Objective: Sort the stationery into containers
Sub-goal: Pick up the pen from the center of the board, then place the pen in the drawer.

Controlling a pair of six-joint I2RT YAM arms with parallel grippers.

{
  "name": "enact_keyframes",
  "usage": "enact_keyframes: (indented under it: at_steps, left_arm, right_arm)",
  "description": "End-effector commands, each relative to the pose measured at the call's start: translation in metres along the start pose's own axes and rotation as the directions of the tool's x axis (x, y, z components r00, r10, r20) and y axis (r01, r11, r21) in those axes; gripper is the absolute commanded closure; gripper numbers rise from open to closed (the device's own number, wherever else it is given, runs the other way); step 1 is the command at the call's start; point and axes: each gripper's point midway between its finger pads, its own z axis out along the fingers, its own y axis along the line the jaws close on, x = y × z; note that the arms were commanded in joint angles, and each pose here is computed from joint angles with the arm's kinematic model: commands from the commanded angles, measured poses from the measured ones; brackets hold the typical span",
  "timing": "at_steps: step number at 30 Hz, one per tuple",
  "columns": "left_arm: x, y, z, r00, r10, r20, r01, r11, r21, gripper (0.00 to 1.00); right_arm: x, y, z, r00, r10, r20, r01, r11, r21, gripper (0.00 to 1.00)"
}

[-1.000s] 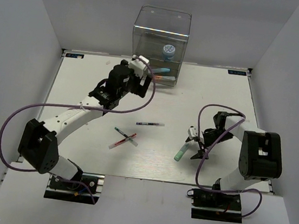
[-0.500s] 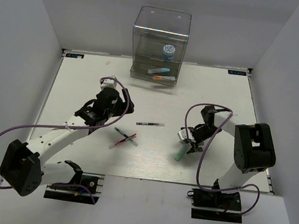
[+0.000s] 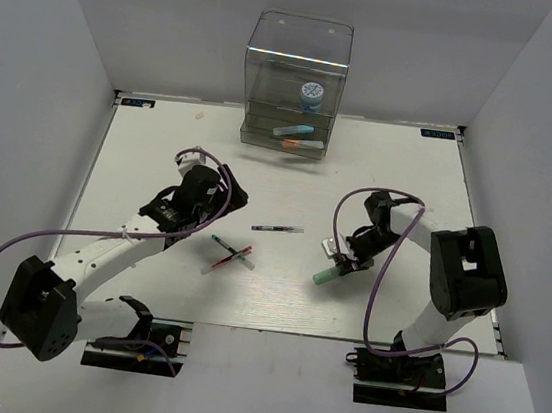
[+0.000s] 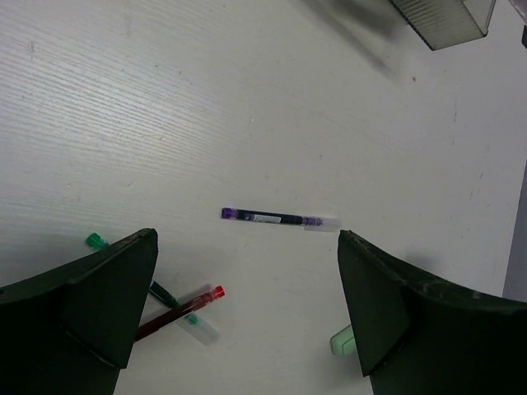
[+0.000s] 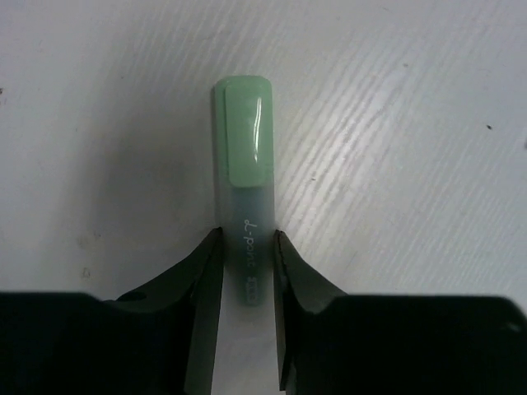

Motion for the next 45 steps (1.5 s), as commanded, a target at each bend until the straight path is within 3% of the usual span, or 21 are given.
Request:
enact_keyframes:
  at_steps: [1,4,9,17,23,32,36,37,40,45]
  left_arm:
    - [-0.008,-0.012,-0.003,0.999,-0.034,0.004,0.034,0.999,0.023,0.0]
    - [0.0,-0.007,-0.002,0.999,-0.049,-0.015,0.049,0.999,0.013,0.0]
    - [0.003,-0.007,0.001,0.998,-0.058,-0.025,0.059,0.998,0.021,0.0]
    - [0.009,-0.003,0.001,0.998,-0.054,-0.044,0.055,0.998,0.013,0.0]
    - [0.008,-0.006,-0.001,0.997,-0.065,-0.046,0.066,0.997,0.025,0.0]
    - [0.011,-0.003,-0.001,0.997,-0.061,-0.056,0.062,0.998,0.011,0.0]
    - [0.011,-0.003,-0.001,0.996,-0.07,-0.056,0.071,0.997,0.01,0.0]
    - [0.011,-0.003,-0.001,0.996,-0.07,-0.056,0.071,0.997,0.01,0.0]
    - [0.011,-0.003,-0.001,0.996,-0.07,-0.056,0.071,0.997,0.01,0.0]
    - [0.014,-0.002,0.0,0.995,-0.068,-0.069,0.069,0.998,0.008,0.0]
  right_arm:
    - [-0.013,-0.027,-0.017,1.0,0.027,0.011,-0.028,0.997,0.074,1.0]
    - [-0.054,-0.088,-0.057,0.996,-0.007,0.091,-0.016,0.968,0.249,1.0]
    - [-0.083,-0.174,-0.105,0.984,0.066,0.166,-0.139,0.864,0.484,1.0]
    - [-0.088,-0.288,-0.147,0.993,0.07,0.098,-0.119,0.694,0.71,1.0]
    - [-0.091,-0.336,-0.146,0.995,0.063,0.081,-0.102,0.597,0.796,1.0]
    - [-0.077,-0.373,-0.133,0.993,0.115,0.022,-0.081,0.542,0.836,1.0]
    - [-0.07,-0.375,-0.122,0.991,0.135,0.016,-0.088,0.547,0.833,0.83]
    - [-0.067,-0.376,-0.123,0.99,0.143,0.015,-0.091,0.54,0.836,0.68]
    - [-0.064,-0.378,-0.124,0.987,0.16,0.03,-0.111,0.523,0.845,0.45]
    - [-0.076,-0.375,-0.129,0.988,0.142,0.065,-0.13,0.523,0.842,0.4]
